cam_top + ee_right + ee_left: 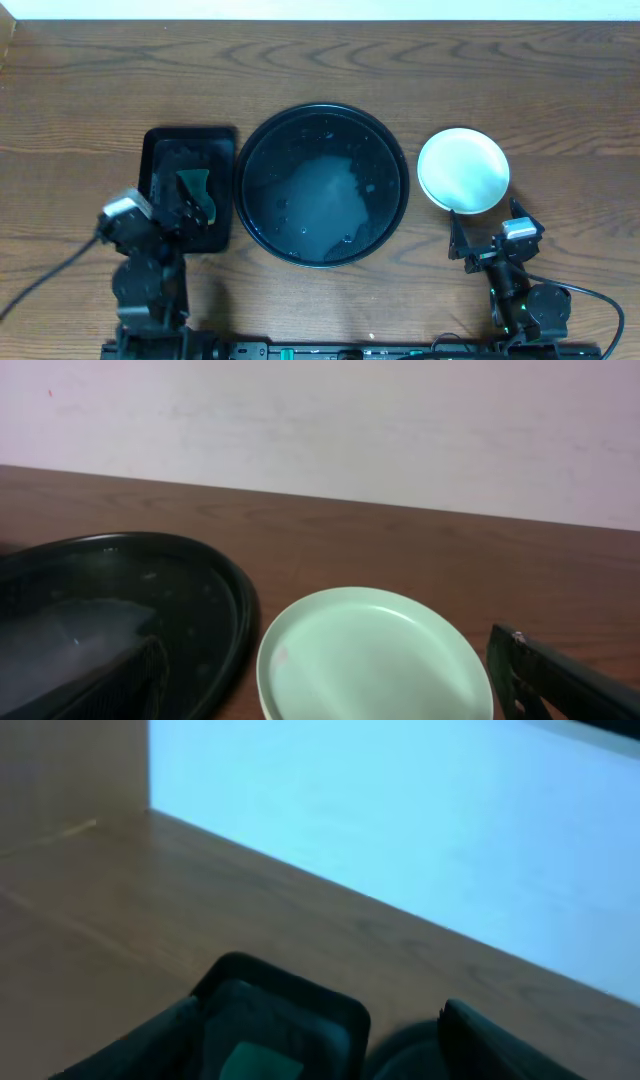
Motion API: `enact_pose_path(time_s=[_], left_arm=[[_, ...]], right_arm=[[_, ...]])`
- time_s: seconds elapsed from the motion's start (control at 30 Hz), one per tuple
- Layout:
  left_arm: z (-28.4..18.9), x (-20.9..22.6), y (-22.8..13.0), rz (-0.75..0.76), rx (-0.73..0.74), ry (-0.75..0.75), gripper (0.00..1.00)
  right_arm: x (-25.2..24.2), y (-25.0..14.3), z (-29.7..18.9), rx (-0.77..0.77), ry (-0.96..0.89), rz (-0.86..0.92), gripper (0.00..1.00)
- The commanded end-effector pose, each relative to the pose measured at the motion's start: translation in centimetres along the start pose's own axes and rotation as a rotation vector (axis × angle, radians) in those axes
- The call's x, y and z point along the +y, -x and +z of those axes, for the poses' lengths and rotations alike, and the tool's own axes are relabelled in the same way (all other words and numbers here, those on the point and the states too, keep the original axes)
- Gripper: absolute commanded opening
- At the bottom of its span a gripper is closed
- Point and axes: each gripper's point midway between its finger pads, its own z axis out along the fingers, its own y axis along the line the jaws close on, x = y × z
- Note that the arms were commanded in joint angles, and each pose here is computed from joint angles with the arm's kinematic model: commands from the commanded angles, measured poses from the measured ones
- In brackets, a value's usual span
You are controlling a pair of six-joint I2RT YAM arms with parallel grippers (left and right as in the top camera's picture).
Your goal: Clean dirty plates on tray and stack at the side
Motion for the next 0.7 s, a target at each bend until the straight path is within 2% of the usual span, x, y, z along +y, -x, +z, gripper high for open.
enact_pose_path(time_s=[0.0, 0.33, 0.53, 0.67], left_arm=[[-0.5, -0.4, -1.7, 0.102, -0.053, -0.071, 0.75], [-0.1, 1.1, -6.7, 0.198, -0.042, -0.064, 0.75], [0.4, 2.1, -10.2, 0.216, 0.036, -0.049, 0.75], [0.4, 2.0, -10.0, 0.222, 0.029, -0.050, 0.75]], right_arm=[[0.2, -0.1, 0.0, 0.000, 0.008, 0.017, 0.99], [0.2, -0.1, 0.0, 0.000, 0.008, 0.017, 0.99], [0.2, -0.1, 0.0, 0.000, 0.008, 0.017, 0.99], [0.2, -0.1, 0.0, 0.000, 0.008, 0.017, 0.99]])
